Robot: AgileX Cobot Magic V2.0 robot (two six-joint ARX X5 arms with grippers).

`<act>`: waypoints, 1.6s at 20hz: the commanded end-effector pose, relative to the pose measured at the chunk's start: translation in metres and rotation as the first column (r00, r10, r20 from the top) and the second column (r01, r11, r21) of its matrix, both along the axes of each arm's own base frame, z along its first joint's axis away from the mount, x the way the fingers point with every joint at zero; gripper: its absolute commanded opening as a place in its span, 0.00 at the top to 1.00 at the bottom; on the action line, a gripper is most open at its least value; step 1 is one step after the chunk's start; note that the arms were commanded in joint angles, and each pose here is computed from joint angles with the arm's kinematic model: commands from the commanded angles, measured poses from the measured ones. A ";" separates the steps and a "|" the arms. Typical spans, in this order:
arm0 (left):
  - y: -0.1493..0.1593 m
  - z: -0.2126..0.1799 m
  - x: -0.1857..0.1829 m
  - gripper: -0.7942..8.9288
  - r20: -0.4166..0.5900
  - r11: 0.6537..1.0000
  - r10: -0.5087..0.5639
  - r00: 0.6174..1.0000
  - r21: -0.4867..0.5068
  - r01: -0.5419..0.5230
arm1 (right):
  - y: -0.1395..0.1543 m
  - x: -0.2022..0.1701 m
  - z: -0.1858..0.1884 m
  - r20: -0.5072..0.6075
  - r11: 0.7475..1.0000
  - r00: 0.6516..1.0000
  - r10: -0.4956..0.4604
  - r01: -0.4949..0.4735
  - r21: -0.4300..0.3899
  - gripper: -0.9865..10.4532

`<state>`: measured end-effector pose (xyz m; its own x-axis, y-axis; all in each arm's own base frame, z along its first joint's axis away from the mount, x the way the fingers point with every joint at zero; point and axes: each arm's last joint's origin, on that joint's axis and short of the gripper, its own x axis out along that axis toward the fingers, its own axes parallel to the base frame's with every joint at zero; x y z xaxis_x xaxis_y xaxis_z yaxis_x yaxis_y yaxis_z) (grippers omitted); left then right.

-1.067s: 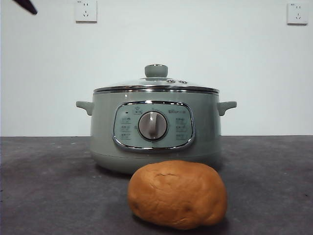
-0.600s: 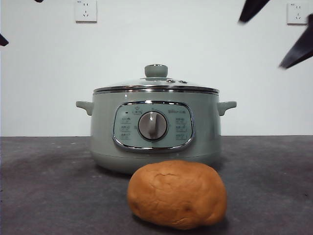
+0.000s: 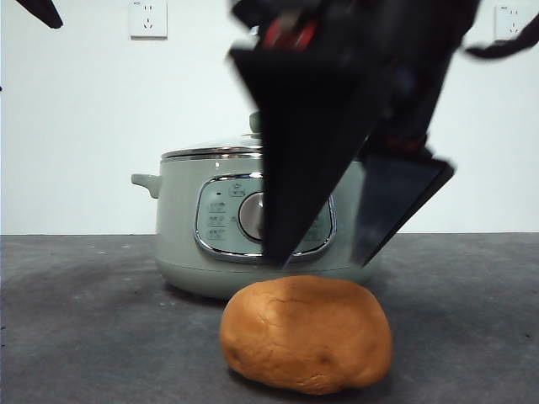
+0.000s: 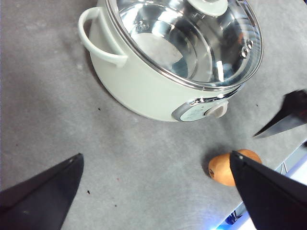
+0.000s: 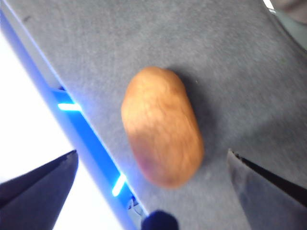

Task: Pick up the potato,open the lid,put the potato in the pot,close the lid

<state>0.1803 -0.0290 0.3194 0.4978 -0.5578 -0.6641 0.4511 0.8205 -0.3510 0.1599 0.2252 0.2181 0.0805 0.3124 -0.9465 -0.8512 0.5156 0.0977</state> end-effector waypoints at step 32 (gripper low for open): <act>-0.131 0.012 0.100 0.36 0.230 0.982 -0.180 0.956 0.105 0.159 | -0.097 -0.056 0.089 0.122 0.939 0.932 -0.340 0.332 0.088 0.92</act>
